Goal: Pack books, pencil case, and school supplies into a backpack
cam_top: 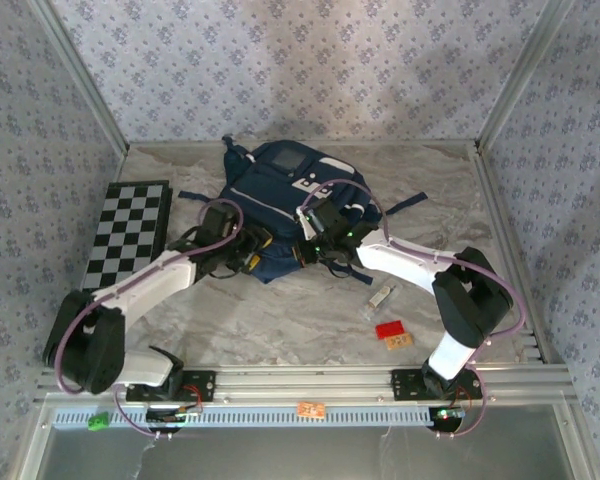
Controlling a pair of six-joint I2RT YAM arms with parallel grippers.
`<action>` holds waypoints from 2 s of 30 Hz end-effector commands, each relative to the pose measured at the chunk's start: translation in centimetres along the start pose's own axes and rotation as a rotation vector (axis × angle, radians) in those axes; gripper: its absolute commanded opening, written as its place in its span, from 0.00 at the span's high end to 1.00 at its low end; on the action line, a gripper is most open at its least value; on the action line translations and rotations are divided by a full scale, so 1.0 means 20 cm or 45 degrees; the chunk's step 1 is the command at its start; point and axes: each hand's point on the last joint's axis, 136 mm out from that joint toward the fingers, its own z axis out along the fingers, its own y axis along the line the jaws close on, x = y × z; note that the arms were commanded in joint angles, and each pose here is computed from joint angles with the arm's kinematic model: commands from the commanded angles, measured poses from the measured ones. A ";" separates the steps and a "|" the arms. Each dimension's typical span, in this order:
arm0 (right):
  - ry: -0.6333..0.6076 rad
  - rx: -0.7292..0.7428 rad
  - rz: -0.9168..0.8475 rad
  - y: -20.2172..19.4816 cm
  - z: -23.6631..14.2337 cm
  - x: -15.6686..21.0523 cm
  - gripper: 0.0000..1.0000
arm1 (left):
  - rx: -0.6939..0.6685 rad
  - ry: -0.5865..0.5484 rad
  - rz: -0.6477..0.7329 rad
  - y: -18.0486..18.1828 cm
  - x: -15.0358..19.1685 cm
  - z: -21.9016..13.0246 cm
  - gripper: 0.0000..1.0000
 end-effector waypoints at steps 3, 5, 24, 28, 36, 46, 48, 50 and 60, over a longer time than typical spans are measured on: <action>0.009 -0.019 0.004 0.03 0.04 -0.01 1.00 | 0.119 -0.162 -0.078 -0.26 -0.10 0.06 0.50; 0.009 -0.010 -0.001 0.02 0.04 0.00 1.00 | 0.116 -0.204 -0.074 -0.28 -0.11 0.08 0.59; 0.077 0.261 0.094 -0.53 -0.11 -0.08 1.00 | -0.084 -0.086 0.242 -0.07 -0.48 -0.16 1.00; -0.015 0.047 0.126 -0.32 -0.22 -0.19 0.62 | -0.063 -0.066 0.285 -0.11 -0.47 -0.15 1.00; -0.054 -0.290 0.372 -0.20 -0.13 -0.46 0.46 | -0.097 -0.122 0.369 -0.10 -0.35 -0.25 0.72; 0.050 -0.320 0.376 -0.20 0.09 -0.52 0.53 | -0.344 -0.352 0.517 -0.09 -0.18 -0.31 0.31; 0.054 -0.352 0.359 -0.17 0.10 -0.52 0.68 | -0.434 -0.426 0.586 -0.11 -0.15 -0.31 0.26; 0.062 -0.361 0.358 -0.15 0.10 -0.52 0.75 | -0.424 -0.465 0.626 -0.16 -0.11 -0.29 0.19; -0.039 -0.423 0.391 -0.08 0.02 -0.59 1.00 | -0.568 -0.643 0.694 -0.23 0.01 -0.16 0.00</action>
